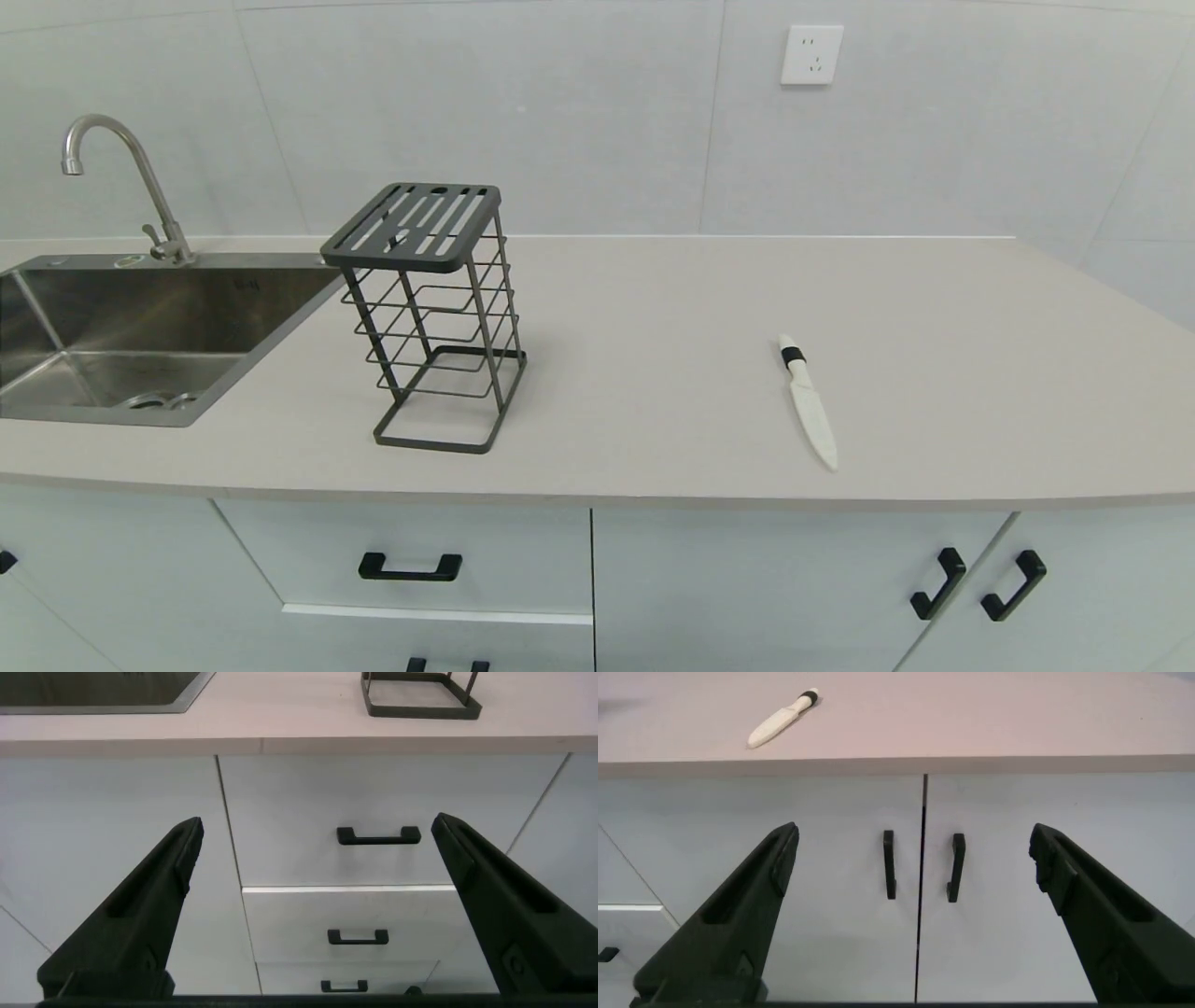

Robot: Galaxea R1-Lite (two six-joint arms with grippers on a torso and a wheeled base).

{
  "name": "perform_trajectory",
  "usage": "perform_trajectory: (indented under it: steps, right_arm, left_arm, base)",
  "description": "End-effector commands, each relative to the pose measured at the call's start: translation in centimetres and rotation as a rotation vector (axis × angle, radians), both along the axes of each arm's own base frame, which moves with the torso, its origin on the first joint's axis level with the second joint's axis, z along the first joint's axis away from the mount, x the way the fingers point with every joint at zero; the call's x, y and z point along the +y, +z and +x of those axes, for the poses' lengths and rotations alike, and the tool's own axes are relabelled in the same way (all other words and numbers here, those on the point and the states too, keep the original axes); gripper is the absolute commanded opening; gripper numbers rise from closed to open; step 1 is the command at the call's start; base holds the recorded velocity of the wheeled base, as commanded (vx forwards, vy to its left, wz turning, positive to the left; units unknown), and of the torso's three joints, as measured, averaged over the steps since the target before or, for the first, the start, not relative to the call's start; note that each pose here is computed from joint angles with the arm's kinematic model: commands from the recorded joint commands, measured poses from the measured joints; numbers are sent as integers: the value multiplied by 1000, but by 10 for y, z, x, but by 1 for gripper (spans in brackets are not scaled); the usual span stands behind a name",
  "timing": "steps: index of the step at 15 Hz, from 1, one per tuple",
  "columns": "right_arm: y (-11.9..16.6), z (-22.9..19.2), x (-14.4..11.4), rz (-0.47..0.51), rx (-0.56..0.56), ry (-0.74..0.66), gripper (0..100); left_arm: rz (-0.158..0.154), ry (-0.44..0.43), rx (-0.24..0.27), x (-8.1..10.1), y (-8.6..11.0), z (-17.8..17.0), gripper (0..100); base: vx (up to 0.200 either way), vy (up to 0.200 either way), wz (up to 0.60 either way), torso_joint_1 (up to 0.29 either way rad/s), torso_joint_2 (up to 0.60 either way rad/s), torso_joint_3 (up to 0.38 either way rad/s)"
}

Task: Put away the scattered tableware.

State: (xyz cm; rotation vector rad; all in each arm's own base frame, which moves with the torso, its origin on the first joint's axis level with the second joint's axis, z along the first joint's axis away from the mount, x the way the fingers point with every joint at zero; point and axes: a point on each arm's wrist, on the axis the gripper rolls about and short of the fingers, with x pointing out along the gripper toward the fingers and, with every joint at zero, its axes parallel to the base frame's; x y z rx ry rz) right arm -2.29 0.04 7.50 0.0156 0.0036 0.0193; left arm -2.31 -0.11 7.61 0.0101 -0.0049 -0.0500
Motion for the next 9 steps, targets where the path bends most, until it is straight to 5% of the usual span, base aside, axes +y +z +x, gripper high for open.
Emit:
perform_trajectory:
  steps: [1, 9]
  right_arm:
    - [0, 0, 0, 0, 1, 1, 100]
    - [0, 0, 0, 0, 1, 1, 100]
  left_arm:
    - [1, 1, 2, 0, 0, 0, 100]
    - [-2, 2, 2, 0, 0, 0, 100]
  base:
    - [0, 0, 0, 0, 0, 0]
    - [0, 0, 0, 0, 0, 0]
